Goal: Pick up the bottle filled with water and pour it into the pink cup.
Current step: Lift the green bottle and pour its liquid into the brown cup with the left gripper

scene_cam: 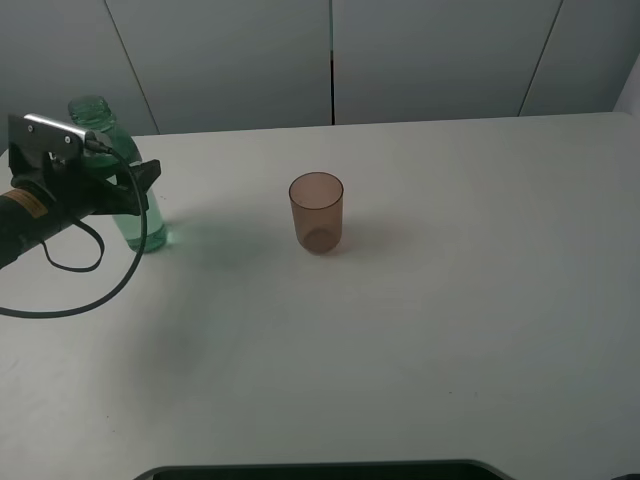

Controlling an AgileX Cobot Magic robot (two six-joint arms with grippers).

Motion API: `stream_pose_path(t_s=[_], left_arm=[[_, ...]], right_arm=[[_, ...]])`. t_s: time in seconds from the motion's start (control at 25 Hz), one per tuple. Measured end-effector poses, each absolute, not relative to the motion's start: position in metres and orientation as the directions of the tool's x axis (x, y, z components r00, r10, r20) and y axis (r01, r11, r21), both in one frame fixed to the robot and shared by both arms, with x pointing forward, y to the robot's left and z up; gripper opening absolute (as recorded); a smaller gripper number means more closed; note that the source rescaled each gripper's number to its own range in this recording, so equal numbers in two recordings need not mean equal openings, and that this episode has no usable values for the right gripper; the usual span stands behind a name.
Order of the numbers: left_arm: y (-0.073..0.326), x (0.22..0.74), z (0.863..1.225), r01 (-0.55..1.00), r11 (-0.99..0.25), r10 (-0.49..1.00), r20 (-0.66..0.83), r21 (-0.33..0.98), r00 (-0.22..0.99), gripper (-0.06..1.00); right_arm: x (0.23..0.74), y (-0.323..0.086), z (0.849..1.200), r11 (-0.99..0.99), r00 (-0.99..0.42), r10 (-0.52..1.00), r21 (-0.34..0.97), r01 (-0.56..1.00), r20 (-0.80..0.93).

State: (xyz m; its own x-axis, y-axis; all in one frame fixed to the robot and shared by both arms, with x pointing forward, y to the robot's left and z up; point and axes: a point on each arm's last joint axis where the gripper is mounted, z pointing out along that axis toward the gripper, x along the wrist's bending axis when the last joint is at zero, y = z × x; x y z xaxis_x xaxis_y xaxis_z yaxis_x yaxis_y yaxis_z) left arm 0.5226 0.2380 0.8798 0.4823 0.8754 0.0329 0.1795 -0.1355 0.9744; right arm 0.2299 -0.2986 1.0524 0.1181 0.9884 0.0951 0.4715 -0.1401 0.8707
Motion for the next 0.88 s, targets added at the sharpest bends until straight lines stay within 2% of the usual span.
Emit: stream_pose_path(t_s=[0.32,0.52,0.88], left_arm=[[0.230,0.532,0.885,0.200,-0.107,0.835,-0.021,0.974,0.550,0.00],[0.216,0.550,0.905,0.129,-0.088,0.778,-0.013,0.988,0.628,0.00],[0.168,0.589,0.932,0.082,-0.256,0.709,0.129,0.963,0.694,0.00]], right_arm=[[0.230,-0.299,1.052,-0.140,0.118,0.988,0.871,0.471,0.095],[0.230,-0.299,1.052,-0.140,0.118,0.988,0.871,0.471,0.095],[0.230,-0.299,1.052,-0.140,0.118,0.988,0.871,0.471,0.095]])
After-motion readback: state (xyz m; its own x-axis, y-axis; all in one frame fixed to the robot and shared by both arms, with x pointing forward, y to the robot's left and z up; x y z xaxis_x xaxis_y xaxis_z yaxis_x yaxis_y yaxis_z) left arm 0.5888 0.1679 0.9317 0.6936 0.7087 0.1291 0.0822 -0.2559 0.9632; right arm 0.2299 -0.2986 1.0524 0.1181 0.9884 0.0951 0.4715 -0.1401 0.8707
